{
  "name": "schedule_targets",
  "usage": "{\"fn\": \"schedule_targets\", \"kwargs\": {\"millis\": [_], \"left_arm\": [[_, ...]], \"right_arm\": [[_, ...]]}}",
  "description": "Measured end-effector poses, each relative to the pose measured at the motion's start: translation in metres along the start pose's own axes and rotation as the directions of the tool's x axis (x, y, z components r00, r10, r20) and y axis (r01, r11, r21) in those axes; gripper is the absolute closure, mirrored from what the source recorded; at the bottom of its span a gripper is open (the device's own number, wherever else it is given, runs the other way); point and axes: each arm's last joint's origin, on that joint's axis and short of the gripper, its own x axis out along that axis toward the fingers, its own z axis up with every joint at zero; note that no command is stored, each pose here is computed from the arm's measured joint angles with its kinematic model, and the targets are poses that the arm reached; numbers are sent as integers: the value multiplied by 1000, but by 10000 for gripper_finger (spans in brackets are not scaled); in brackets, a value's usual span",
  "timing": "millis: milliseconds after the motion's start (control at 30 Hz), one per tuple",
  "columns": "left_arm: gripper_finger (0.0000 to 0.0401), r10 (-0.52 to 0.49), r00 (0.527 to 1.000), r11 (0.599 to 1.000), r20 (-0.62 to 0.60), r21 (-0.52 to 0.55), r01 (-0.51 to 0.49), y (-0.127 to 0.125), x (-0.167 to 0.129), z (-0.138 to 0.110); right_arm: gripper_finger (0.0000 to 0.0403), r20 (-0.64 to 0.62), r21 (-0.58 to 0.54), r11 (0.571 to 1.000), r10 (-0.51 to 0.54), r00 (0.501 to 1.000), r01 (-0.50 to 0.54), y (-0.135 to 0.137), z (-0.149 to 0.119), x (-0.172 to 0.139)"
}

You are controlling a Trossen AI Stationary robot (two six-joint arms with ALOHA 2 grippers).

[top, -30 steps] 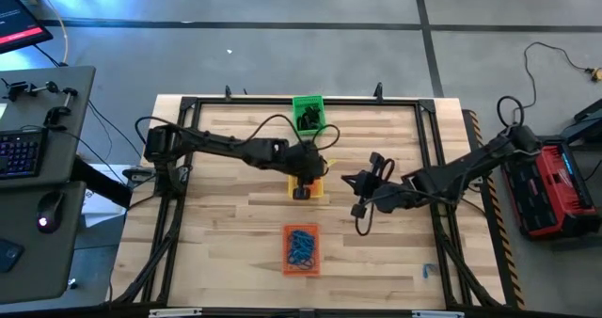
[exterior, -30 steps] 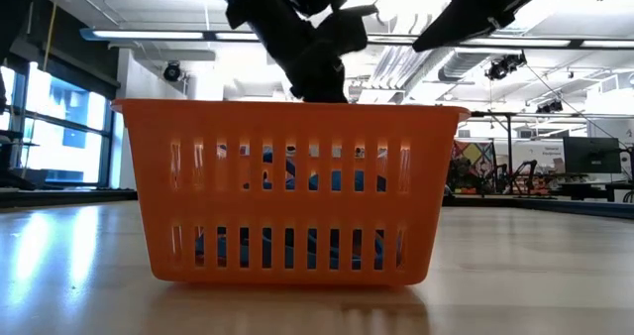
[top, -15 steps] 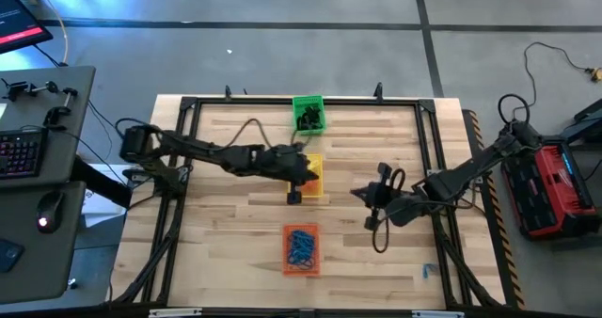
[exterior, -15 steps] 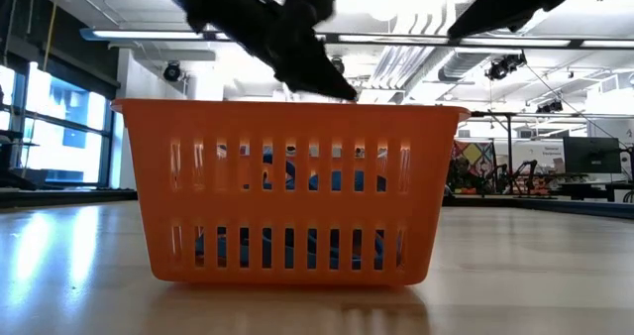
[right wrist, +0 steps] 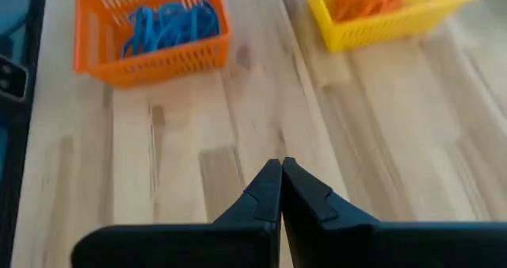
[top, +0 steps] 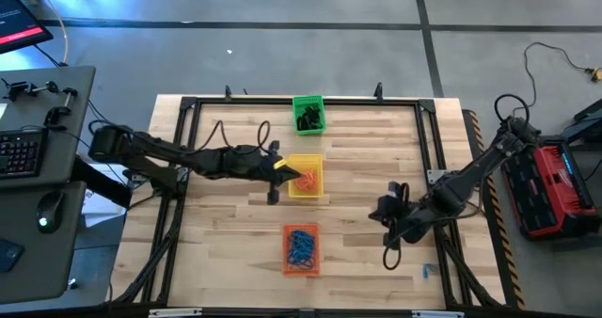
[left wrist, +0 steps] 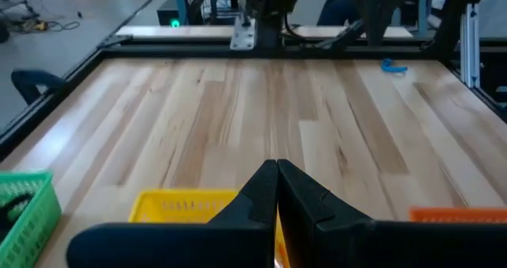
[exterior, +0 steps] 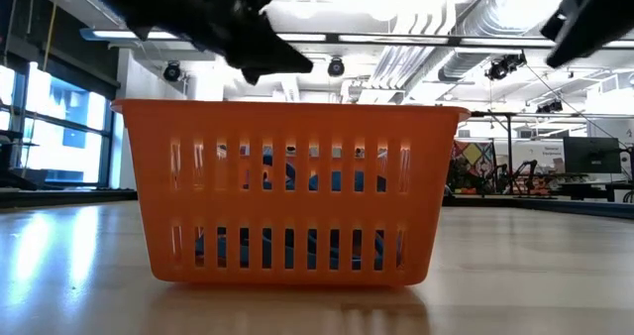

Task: Sort rubber bands into baskets
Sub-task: Put the orange rubber band into the yellow bin

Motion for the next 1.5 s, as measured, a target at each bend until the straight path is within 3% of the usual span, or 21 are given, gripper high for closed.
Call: {"fn": "schedule_targets", "kwargs": {"millis": [500, 833, 1100, 1233, 1500], "left_arm": [[401, -27, 1000, 1000, 8, -8, 27, -8, -9, -25], [401, -57, 998, 998, 11, 15, 57, -13, -9, -25], [401, -56, 998, 998, 15, 8, 56, -13, -9, -25], [401, -56, 998, 998, 15, 8, 56, -13, -9, -25], [401, -56, 998, 998, 10, 8, 56, -13, -9, -25]], "right_arm": [[403, -217, 16, 1000, 30, 976, -27, 0, -20, -6], [403, -393, 100, 992, 112, 913, -79, 0, -29, -9], [401, -449, 141, 989, 93, 889, -32, -1, -34, -11], [378, -484, 122, 993, 60, 873, 0, 4, -43, -11], [275, -583, 28, 1000, 10, 812, 8, 26, -70, -2]]}}
